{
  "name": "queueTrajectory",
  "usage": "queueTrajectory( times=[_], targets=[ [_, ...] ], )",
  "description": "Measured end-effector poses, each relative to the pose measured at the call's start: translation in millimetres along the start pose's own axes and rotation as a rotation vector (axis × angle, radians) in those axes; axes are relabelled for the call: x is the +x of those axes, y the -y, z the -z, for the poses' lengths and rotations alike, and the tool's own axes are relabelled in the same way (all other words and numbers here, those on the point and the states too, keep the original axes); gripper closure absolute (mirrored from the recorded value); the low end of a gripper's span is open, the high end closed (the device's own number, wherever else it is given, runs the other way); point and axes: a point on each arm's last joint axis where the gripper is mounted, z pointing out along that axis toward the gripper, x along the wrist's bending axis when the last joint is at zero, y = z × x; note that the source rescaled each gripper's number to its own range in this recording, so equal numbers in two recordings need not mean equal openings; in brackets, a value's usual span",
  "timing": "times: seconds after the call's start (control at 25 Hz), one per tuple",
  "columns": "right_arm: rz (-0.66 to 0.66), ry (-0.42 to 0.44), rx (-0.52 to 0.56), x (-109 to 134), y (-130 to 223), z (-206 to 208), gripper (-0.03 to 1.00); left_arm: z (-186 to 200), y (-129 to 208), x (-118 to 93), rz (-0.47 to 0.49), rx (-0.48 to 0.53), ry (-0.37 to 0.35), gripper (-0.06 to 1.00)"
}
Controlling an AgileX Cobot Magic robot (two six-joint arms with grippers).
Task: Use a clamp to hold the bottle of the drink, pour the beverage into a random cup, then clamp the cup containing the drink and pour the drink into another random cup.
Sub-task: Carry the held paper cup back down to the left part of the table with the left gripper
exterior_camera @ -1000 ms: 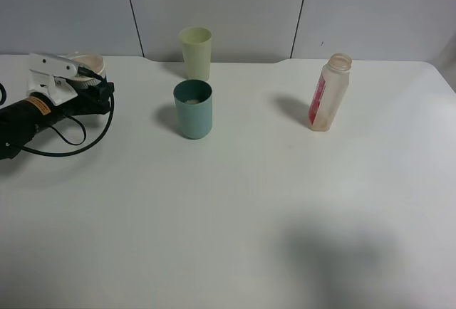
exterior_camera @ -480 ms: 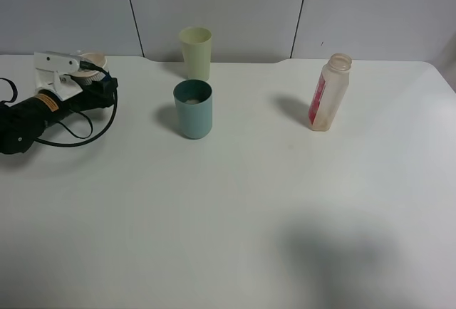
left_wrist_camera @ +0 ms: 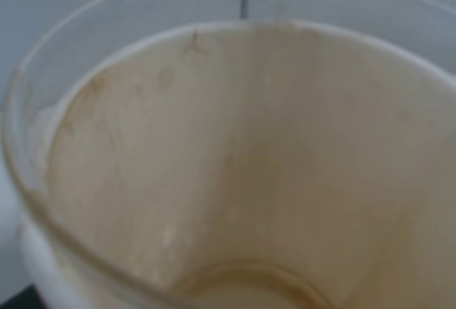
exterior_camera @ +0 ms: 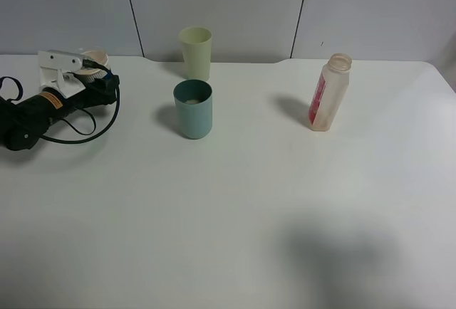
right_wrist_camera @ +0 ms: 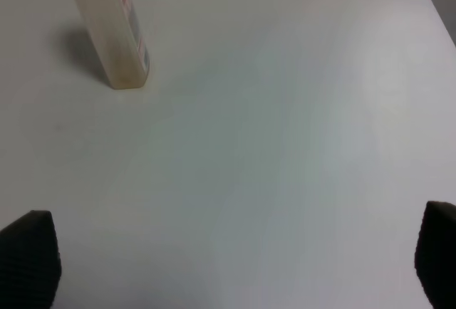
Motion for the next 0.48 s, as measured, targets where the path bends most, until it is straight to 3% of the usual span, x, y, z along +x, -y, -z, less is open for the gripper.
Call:
queueTrajectory(
  times=[0.48],
  targets=[
    [0.000,0.000,0.000,0.0,0.0,0.0,-0.03,-14.5,11.8,4.7,-0.006,-0.008,0.019,0.94]
  ],
)
